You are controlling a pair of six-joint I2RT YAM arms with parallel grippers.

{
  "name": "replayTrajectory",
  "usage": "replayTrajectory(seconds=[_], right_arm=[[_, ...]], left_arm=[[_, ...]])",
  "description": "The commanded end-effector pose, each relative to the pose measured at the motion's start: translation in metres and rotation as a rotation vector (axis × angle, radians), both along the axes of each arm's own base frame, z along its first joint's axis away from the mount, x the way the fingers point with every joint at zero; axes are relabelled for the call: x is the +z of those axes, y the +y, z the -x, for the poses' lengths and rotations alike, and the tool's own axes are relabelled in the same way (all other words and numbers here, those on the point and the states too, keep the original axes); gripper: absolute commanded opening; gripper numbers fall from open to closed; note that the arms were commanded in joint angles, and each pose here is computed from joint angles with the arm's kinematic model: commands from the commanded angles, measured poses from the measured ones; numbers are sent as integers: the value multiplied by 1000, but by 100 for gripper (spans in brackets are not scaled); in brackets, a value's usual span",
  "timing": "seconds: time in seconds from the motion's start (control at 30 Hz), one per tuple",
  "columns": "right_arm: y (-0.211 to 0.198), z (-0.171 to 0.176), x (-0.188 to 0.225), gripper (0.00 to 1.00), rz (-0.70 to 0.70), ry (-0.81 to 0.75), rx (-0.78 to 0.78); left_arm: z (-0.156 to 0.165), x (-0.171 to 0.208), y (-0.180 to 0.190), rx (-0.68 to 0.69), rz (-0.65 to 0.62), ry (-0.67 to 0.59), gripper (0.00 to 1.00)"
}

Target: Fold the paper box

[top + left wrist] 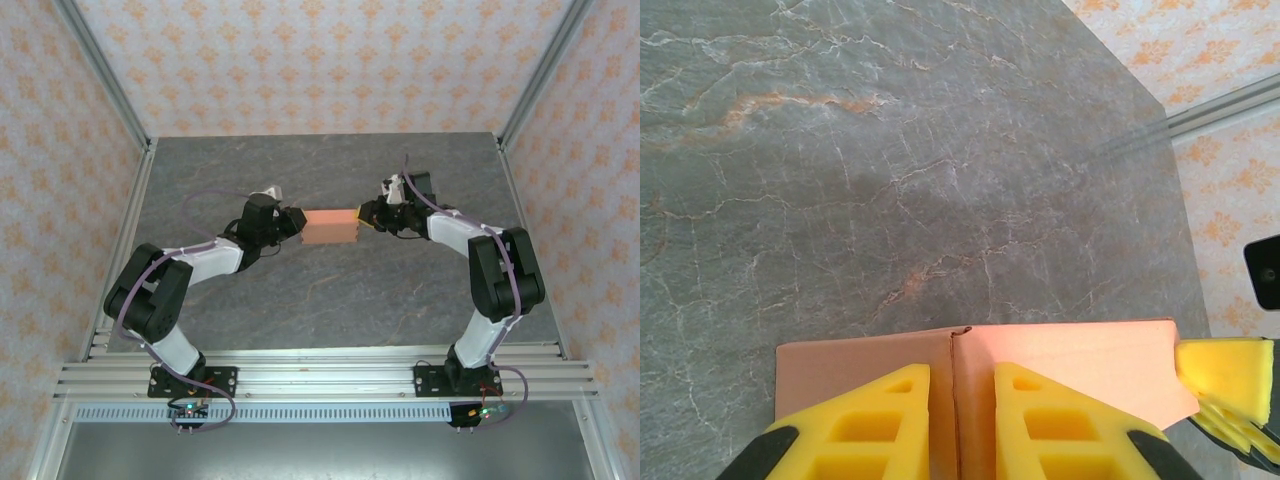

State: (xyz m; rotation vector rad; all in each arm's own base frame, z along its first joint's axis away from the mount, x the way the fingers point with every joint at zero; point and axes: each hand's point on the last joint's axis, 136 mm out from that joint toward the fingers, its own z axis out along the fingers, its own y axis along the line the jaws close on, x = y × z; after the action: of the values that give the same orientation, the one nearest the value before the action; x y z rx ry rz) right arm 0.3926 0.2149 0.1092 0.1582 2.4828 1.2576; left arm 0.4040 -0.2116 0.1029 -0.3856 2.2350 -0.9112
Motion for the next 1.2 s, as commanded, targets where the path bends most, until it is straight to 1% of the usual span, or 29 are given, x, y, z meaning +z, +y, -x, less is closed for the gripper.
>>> replayTrajectory(seconds=[0.0, 0.17, 0.37, 0.6, 0.83, 0.93, 1.03, 1.1, 1.17], right_arm=[[-16, 21, -52, 14, 121, 132, -42], [-5, 25, -27, 14, 134, 34, 0], [-5, 45, -19, 16, 211, -58, 23], [-5, 73, -31, 18, 238, -73, 18], [-11, 80, -45, 22, 264, -60, -12], [-12, 84, -43, 27, 276, -60, 0], [-17, 79, -23, 35, 311, -114, -6], [-19, 72, -8, 42, 329, -152, -19], [-22, 63, 3, 47, 359, -176, -35]], left_arm=[[85, -105, 13, -110, -130, 396, 16], [82, -86, 2, -155, -105, 321, 16], [94, -76, -5, -203, -119, 252, 17], [115, -72, -2, -212, -182, 202, 22], [123, -72, 9, -197, -255, 208, 27], [126, -70, 13, -206, -282, 208, 32], [124, -59, 17, -203, -307, 181, 34], [120, -48, 21, -179, -312, 154, 36], [113, -36, 30, -142, -314, 128, 37]])
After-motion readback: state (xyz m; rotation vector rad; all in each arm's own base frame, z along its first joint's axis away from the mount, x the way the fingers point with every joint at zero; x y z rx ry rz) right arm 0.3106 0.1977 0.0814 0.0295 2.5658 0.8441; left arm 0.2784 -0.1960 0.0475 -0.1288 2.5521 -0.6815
